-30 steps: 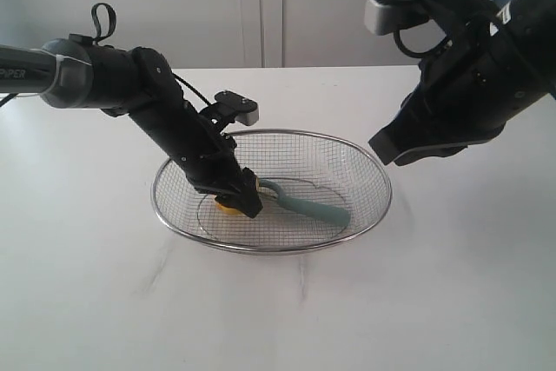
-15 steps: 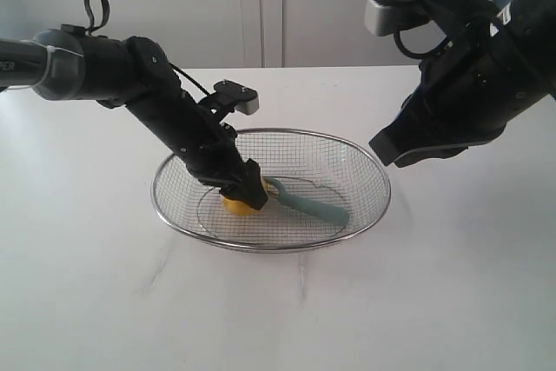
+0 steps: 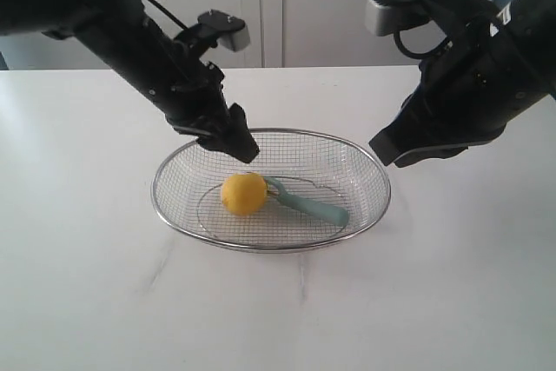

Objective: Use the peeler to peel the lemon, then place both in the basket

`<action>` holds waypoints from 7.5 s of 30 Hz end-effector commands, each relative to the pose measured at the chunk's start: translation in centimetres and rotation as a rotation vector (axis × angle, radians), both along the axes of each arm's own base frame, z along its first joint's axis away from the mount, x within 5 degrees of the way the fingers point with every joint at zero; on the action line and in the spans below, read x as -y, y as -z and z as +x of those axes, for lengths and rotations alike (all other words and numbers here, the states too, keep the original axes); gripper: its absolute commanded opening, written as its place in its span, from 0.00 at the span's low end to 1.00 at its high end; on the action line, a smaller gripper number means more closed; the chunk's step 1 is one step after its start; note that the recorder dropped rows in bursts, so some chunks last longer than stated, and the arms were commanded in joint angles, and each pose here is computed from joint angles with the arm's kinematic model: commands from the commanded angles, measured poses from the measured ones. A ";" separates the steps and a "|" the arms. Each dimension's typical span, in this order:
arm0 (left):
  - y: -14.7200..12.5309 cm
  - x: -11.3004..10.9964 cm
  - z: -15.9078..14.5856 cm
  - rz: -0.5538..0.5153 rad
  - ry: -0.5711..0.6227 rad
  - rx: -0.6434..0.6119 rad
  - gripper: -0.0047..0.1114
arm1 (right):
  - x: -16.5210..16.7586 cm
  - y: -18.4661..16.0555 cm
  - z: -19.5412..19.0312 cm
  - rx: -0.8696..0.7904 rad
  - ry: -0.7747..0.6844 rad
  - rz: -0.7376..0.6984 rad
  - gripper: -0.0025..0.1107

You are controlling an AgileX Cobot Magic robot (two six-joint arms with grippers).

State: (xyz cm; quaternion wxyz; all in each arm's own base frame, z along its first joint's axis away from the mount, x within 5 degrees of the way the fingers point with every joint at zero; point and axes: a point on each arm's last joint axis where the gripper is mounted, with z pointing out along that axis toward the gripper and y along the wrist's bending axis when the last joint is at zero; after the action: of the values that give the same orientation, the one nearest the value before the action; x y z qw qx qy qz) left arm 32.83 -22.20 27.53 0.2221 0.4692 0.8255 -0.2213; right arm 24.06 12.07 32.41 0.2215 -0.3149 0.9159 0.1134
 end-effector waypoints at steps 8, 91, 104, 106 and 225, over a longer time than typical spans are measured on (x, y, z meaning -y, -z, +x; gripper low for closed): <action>-9.7 -4.0 -7.4 0.034 0.110 0.091 0.05 | 0.1 -0.1 -0.1 0.006 0.002 -0.001 0.02; -9.8 -16.3 -25.9 -0.179 -0.308 0.322 0.04 | 0.2 -0.1 0.0 0.019 0.002 -0.010 0.02; 8.1 -21.0 -25.6 -0.643 -1.107 0.602 0.04 | 0.2 -0.2 0.0 0.026 0.004 -0.007 0.02; 7.9 -21.1 -26.0 -0.644 -1.094 0.641 0.04 | 0.2 -0.2 0.1 0.029 0.005 -0.006 0.02; 10.6 -20.8 -27.7 -0.270 -0.897 0.596 0.04 | 11.7 13.6 -18.6 0.859 0.668 0.267 0.02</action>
State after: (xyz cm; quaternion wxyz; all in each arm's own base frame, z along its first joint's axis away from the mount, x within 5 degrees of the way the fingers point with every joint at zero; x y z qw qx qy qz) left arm 5.12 -1.35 16.95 0.5769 0.0862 0.8099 -0.0616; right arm 5.46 0.40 19.68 0.6450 0.0010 0.7641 0.0129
